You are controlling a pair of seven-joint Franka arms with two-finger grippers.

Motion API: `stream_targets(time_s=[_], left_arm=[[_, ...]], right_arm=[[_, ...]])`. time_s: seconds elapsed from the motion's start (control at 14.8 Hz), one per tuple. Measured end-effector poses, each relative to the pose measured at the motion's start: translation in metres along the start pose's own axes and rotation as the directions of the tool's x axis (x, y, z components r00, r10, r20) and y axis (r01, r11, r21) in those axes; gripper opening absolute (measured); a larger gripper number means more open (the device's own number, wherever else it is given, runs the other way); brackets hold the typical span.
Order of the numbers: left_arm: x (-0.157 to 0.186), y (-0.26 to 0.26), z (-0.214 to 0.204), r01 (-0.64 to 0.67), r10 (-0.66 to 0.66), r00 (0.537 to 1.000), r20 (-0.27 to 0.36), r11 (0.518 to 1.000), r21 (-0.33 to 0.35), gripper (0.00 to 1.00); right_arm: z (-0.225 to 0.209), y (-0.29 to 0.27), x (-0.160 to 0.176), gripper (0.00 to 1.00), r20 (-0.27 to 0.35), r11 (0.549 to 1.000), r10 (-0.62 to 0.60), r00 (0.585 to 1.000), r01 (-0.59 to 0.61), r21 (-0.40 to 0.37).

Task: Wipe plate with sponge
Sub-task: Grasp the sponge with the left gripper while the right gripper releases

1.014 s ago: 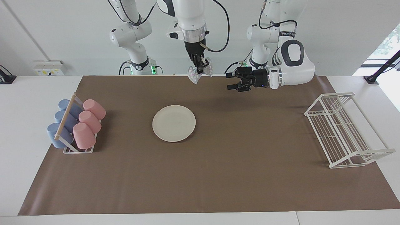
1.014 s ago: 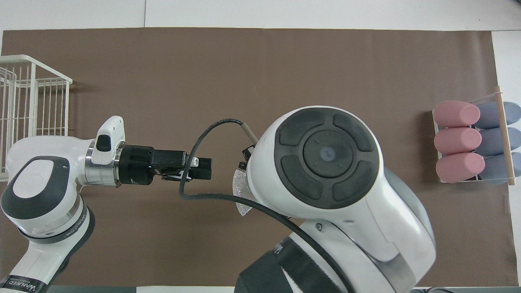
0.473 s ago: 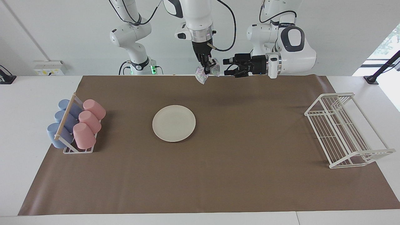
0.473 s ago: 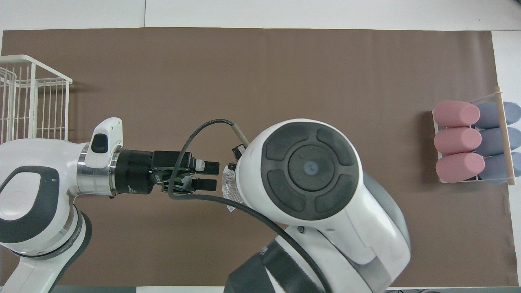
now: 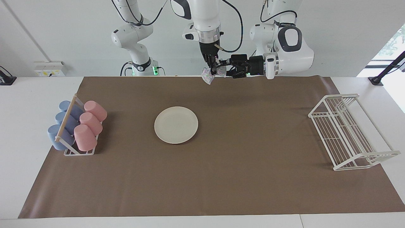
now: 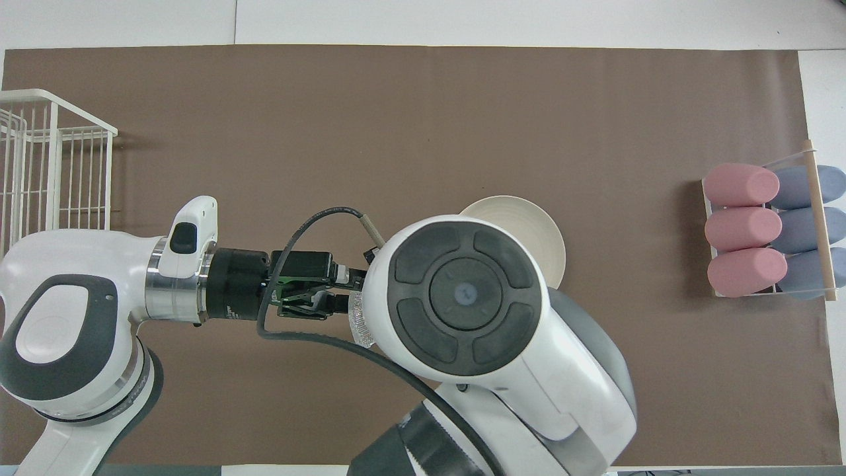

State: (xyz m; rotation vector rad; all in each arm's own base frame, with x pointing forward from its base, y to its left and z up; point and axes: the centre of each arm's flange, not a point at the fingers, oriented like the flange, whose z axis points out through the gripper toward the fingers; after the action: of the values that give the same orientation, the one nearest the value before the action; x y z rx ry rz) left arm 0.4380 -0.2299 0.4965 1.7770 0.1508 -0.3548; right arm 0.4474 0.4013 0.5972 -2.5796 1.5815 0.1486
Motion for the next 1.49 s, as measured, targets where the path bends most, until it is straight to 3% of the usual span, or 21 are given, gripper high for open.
stream_targets(time_s=[0.54, 0.95, 1.08, 1.15, 1.22, 1.49], left_arm=[[0.004, -0.008, -0.037, 0.012, -0.012, 1.000, 0.014, 1.000, 0.009, 0.88], [0.002, -0.007, -0.028, 0.009, -0.009, 0.999, 0.032, 1.000, 0.018, 0.88], [0.001, -0.007, -0.026, 0.010, -0.011, 0.999, 0.034, 1.000, 0.019, 0.75], [0.001, -0.007, -0.025, 0.012, -0.013, 0.999, 0.035, 1.000, 0.021, 0.57], [0.001, -0.007, -0.022, 0.012, -0.013, 0.999, 0.035, 1.000, 0.024, 0.48], [0.000, -0.007, -0.016, 0.013, -0.014, 0.999, 0.036, 0.999, 0.033, 0.47]], right_arm=[[0.000, 0.001, -0.002, 0.11, 0.001, 1.000, -0.003, 1.000, 0.003, 0.000], [0.000, 0.001, -0.002, 0.11, 0.001, 1.000, -0.003, 1.000, 0.003, 0.000], [0.000, 0.001, -0.002, 0.11, 0.001, 1.000, -0.003, 1.000, 0.003, 0.000], [0.000, 0.001, -0.002, 0.11, 0.001, 1.000, -0.003, 1.000, 0.003, 0.000], [0.000, 0.001, -0.002, 0.11, 0.001, 1.000, -0.003, 1.000, 0.003, 0.000], [0.000, 0.000, -0.002, 0.11, 0.001, 1.000, -0.003, 1.000, 0.003, 0.000]])
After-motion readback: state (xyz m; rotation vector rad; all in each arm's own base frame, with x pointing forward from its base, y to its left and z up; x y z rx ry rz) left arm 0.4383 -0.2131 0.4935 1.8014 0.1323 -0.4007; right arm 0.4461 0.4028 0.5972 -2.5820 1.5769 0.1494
